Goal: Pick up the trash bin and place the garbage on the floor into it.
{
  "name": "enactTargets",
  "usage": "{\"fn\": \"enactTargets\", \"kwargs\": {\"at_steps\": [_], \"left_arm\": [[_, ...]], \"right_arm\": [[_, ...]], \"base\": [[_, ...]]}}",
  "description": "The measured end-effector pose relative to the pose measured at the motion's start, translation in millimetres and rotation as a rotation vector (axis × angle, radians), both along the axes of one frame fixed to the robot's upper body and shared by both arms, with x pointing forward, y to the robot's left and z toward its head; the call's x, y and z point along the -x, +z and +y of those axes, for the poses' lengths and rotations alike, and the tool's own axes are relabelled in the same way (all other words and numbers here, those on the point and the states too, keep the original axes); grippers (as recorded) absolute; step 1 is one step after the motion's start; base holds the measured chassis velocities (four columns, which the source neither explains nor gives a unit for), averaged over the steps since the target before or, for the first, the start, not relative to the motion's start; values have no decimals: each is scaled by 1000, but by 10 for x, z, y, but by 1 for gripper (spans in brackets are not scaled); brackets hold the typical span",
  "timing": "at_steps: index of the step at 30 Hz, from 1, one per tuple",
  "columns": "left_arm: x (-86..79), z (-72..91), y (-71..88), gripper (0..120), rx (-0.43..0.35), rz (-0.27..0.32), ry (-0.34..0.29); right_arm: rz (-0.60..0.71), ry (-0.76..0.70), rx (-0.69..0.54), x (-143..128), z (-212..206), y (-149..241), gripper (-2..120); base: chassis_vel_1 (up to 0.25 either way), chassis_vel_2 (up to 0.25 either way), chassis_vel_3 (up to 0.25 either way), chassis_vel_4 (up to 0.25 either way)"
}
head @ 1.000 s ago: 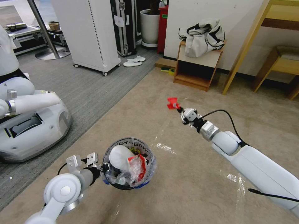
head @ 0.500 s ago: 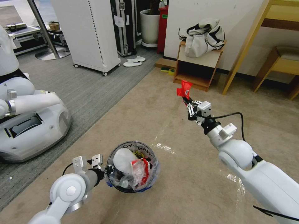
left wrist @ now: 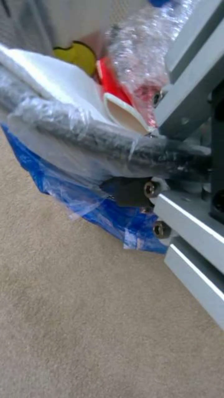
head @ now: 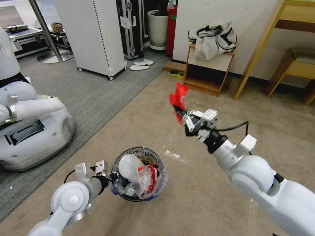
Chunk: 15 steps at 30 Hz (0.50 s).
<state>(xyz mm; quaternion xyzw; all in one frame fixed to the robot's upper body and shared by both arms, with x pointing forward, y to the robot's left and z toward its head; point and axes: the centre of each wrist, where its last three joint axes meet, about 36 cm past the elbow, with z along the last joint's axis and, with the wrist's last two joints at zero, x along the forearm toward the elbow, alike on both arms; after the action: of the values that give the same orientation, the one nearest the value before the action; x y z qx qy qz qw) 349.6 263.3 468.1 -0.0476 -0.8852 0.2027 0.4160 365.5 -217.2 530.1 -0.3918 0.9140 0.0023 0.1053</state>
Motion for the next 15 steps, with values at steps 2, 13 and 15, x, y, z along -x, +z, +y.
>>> {"fn": "enactTargets", "kwargs": {"at_steps": [2, 13, 15], "left_arm": [[5, -10, 3, 0, -1, 1, -1], [54, -236, 77, 0, 15, 10, -61], [69, -282, 87, 0, 20, 19, -77]], "right_arm": [[17, 13, -2, 36, 27, -26, 0], [153, 106, -27, 268, 209, -275, 0], [161, 107, -18, 294, 212, -351, 0]], "base": [[0, 0, 0, 0], [0, 0, 0, 0], [0, 0, 0, 0]]}}
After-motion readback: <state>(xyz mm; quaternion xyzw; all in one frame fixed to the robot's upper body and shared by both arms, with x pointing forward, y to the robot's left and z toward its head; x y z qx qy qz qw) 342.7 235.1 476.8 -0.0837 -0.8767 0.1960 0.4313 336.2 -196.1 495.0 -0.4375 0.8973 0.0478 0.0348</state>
